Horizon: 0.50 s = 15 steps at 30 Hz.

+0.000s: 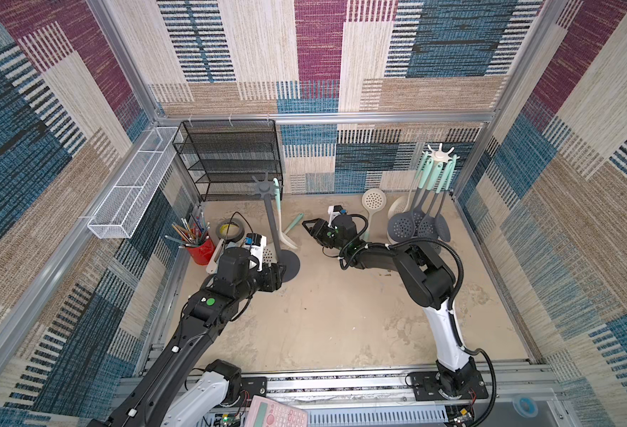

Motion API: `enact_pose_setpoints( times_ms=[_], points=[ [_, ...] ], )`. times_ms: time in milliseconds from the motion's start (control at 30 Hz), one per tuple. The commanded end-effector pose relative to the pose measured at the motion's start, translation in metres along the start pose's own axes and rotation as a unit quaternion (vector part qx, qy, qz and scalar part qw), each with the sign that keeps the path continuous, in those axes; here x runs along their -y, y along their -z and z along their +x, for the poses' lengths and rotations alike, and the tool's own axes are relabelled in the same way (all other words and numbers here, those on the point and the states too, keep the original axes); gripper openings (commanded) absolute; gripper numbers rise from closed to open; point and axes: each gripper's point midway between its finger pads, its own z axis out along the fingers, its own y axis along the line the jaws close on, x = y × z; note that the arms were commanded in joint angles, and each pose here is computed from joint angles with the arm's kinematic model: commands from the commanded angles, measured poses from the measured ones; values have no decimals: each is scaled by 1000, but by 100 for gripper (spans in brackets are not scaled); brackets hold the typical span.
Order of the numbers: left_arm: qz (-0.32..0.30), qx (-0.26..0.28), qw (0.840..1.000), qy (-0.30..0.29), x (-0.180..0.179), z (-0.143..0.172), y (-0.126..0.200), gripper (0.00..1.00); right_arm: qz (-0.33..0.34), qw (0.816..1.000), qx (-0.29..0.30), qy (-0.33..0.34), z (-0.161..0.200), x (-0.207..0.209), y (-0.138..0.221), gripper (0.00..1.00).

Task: Hang the skimmer on the kitchen utensil rack
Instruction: Pick up the skimmer from the center of the board.

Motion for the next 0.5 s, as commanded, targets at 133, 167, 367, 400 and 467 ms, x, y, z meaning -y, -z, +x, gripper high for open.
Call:
enact_pose_setpoints(
  times_ms=[133,167,367,400,467],
  points=[
    [17,9,1000,-1,5,-4,-2,66,15,996,-38,-73,13,17,-26,50],
    [19,8,1000,0,6,-3,-2,66,12,996,-40,-75,13,17,-30,49],
    [25,10,1000,0,8,-4,-1,66,8,994,-49,-102,15,24,-49,48],
    [24,10,1000,0,7,-4,-1,66,7,993,-50,-108,15,25,-51,48],
    [25,11,1000,0,8,-5,-1,66,10,992,-50,-117,16,29,-56,48]
  ],
)
